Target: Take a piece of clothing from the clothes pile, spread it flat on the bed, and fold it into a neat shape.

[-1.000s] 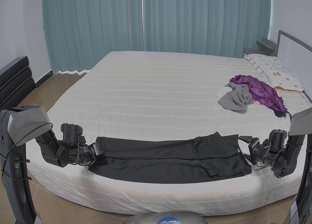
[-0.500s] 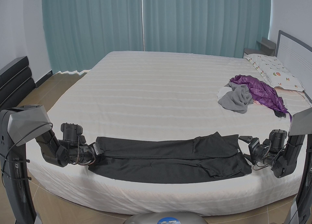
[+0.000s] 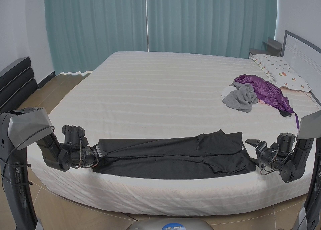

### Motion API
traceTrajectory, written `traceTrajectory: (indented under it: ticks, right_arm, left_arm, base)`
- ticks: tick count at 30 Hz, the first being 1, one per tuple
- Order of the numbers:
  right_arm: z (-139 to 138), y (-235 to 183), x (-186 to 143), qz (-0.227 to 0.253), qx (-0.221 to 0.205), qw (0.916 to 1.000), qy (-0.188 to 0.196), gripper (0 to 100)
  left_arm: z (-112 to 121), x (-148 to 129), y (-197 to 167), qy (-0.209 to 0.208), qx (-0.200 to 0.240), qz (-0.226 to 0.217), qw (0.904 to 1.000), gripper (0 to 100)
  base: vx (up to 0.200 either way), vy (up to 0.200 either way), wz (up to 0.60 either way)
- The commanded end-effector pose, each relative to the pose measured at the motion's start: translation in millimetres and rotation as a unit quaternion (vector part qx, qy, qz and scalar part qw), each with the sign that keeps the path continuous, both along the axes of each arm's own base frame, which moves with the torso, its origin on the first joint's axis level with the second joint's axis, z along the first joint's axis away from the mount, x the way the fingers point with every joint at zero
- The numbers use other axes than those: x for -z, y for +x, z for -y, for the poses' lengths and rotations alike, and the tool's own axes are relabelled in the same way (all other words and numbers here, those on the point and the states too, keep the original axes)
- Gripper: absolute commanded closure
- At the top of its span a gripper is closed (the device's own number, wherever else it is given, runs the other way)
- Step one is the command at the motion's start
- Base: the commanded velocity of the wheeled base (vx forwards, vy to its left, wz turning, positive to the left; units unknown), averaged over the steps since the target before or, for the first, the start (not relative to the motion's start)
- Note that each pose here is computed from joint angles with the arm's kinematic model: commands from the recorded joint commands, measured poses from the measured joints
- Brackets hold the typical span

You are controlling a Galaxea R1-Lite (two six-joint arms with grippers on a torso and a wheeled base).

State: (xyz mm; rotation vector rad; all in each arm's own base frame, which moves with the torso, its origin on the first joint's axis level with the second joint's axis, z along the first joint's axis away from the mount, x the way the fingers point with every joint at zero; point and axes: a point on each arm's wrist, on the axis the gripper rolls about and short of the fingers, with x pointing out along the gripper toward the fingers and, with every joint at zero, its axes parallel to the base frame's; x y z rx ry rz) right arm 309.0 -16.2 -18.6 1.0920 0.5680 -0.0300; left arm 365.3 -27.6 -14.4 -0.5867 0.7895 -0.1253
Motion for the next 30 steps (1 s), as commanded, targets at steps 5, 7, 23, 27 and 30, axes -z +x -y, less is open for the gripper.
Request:
traceTrajectory:
  ticks: [5,7,23,27,30]
  right_arm:
    - [-0.1,0.3,0.1,0.0,-0.001,1.0,0.0,0]
    - [-0.1,0.3,0.1,0.0,-0.001,1.0,0.0,0]
    - [-0.1,0.3,-0.3,0.001,-0.001,1.0,0.0,0]
    - [0.6,-0.1,-0.7,0.001,-0.005,1.0,0.003,0]
    - [1.0,-0.1,-1.2,0.002,-0.004,1.0,0.004,0]
  left_arm:
    - [0.6,-2.9,2.2,-0.009,-0.008,0.013,0.9998,100]
    - [1.1,-6.7,3.0,-0.022,-0.019,0.017,0.9994,100]
    - [12.5,-24.7,-0.5,-0.048,-0.028,0.033,0.9979,100]
    - [21.2,-28.2,-0.3,-0.035,-0.046,0.04,0.9975,100]
    - [26.9,-37.8,-1.1,-0.031,-0.047,0.052,0.9971,100]
  base:
    - [0.0,0.0,0.0]
    - [0.0,0.0,0.0]
    - [0.0,-0.088,0.0]
    - [0.0,-0.2,0.0]
    - [0.0,-0.2,0.0]
